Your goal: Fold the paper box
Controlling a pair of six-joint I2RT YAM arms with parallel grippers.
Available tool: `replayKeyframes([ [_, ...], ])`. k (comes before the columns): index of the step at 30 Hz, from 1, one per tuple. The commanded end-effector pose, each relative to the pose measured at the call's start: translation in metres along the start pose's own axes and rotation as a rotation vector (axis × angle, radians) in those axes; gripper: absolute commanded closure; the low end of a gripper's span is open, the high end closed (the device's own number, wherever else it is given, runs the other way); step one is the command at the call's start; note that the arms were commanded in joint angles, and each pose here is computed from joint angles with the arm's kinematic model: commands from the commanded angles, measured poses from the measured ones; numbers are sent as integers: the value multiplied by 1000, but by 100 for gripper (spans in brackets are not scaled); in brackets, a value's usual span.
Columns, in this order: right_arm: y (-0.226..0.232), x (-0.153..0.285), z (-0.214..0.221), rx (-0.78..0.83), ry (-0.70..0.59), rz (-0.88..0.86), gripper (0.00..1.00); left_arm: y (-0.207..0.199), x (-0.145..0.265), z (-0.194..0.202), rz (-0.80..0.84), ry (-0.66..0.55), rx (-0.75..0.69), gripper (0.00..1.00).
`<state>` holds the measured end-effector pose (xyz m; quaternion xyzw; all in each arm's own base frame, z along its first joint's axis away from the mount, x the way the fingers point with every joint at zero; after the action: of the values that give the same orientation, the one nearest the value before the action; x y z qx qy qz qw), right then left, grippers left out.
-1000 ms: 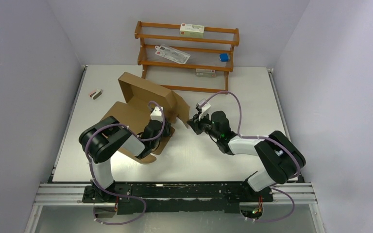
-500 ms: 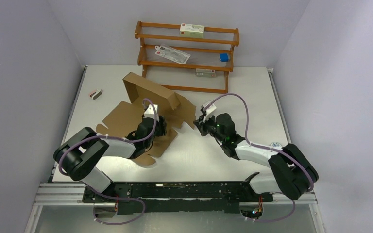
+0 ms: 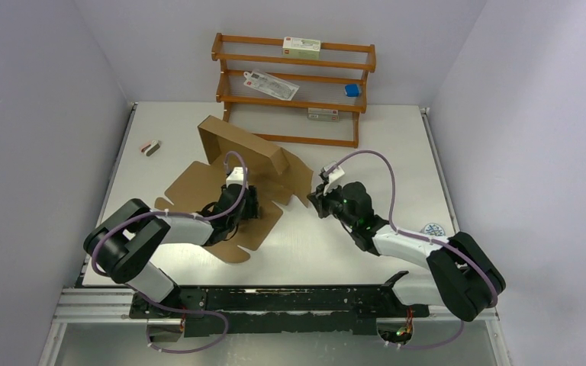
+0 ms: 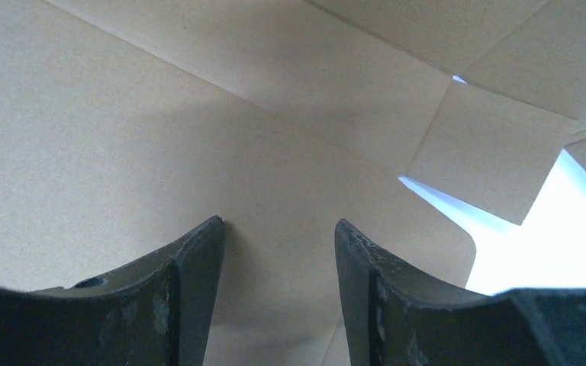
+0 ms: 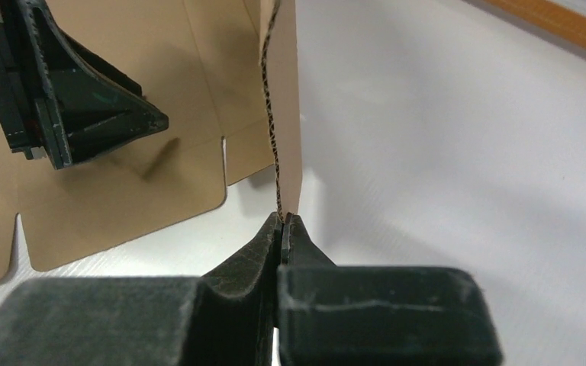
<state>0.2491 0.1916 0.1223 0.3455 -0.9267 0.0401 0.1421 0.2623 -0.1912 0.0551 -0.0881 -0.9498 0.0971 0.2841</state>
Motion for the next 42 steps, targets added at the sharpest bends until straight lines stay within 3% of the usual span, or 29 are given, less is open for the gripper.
replayKeyframes([
  [1,4,3,-5,-112,-60,19,100,-11,5,26,78,113,46,41],
  [11,11,18,-5,-220,-145,63,100,-59,21,59,203,177,44,42],
  [18,-3,20,-24,-136,-182,157,100,-76,34,70,266,177,49,41],
  [29,-5,10,-5,-64,-58,152,100,-88,54,14,201,-113,-98,32],
  [42,0,6,9,-66,-12,111,100,-120,37,17,147,-349,-296,9],
])
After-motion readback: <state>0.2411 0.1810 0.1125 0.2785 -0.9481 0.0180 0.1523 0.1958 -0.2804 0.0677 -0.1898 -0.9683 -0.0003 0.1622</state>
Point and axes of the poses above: each gripper's point midway between its finger pads, its own x axis back along the fingers, its own y axis along the line the jaws close on, z = x × y, the point moved 6 cm from there along x, back along the fingers, and after that the axes turned 3 degrees about x, right-handed, at the moved point
